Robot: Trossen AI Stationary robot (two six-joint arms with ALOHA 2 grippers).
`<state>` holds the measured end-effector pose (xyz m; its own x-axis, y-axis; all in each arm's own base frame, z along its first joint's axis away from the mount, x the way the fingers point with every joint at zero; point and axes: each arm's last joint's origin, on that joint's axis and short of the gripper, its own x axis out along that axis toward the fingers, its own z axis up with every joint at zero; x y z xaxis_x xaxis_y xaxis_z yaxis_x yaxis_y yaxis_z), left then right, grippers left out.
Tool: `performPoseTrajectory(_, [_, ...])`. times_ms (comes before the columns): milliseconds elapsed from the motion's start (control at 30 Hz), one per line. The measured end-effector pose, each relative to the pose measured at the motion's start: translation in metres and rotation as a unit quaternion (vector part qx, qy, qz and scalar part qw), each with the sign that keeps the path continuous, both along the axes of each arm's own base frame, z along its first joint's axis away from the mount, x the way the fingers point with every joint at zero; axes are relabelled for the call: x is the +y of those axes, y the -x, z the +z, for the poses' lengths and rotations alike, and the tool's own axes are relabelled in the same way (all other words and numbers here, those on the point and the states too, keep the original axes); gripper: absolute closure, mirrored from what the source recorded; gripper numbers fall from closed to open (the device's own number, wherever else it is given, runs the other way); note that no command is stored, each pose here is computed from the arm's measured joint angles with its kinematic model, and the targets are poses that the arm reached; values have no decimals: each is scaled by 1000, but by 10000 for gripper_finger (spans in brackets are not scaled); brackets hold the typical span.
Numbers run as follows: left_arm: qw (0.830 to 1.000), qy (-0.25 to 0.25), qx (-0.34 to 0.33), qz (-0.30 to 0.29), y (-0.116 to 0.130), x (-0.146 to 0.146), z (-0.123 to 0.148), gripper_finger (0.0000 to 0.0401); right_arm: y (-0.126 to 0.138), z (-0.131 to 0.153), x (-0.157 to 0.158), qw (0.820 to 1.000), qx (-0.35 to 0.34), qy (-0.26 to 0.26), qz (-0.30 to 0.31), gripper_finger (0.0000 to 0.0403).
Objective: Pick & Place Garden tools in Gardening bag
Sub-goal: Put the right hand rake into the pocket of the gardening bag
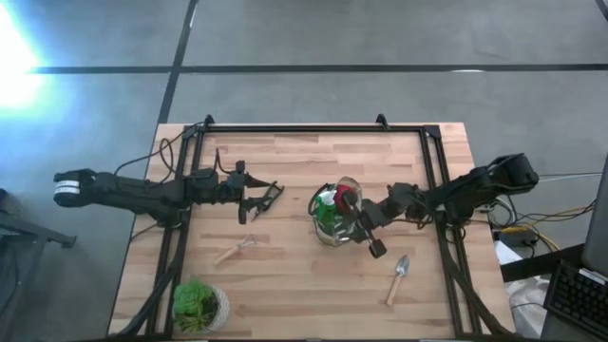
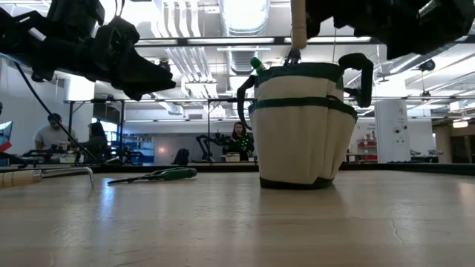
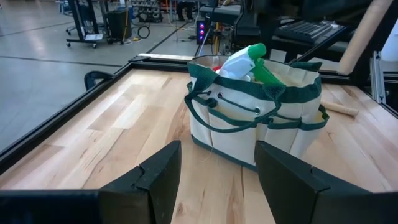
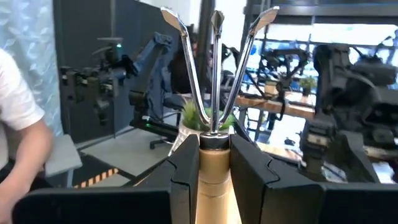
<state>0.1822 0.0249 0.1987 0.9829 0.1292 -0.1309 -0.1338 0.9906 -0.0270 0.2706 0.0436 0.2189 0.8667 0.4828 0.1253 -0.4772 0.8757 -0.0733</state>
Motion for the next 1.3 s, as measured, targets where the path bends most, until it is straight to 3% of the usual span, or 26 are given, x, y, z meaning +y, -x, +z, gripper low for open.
performPoseTrajectory(300, [1000, 1, 4, 0, 0, 0, -1, 194, -1, -14, -2, 997, 10, -17, -74, 345])
performPoseTrajectory(433, [1000, 1, 5, 0, 0, 0, -1, 194, -5, -19, 0, 997, -7, -23, -70, 345])
performPoseTrajectory(767, [1000, 1, 8, 0, 0, 0, -2, 194, -13, -41, 3, 997, 26, -37, -64, 345])
performPoseTrajectory(1300, [1000, 1, 10, 0, 0, 0, -2, 194, -15, -51, 2, 995, 46, -36, -76, 345])
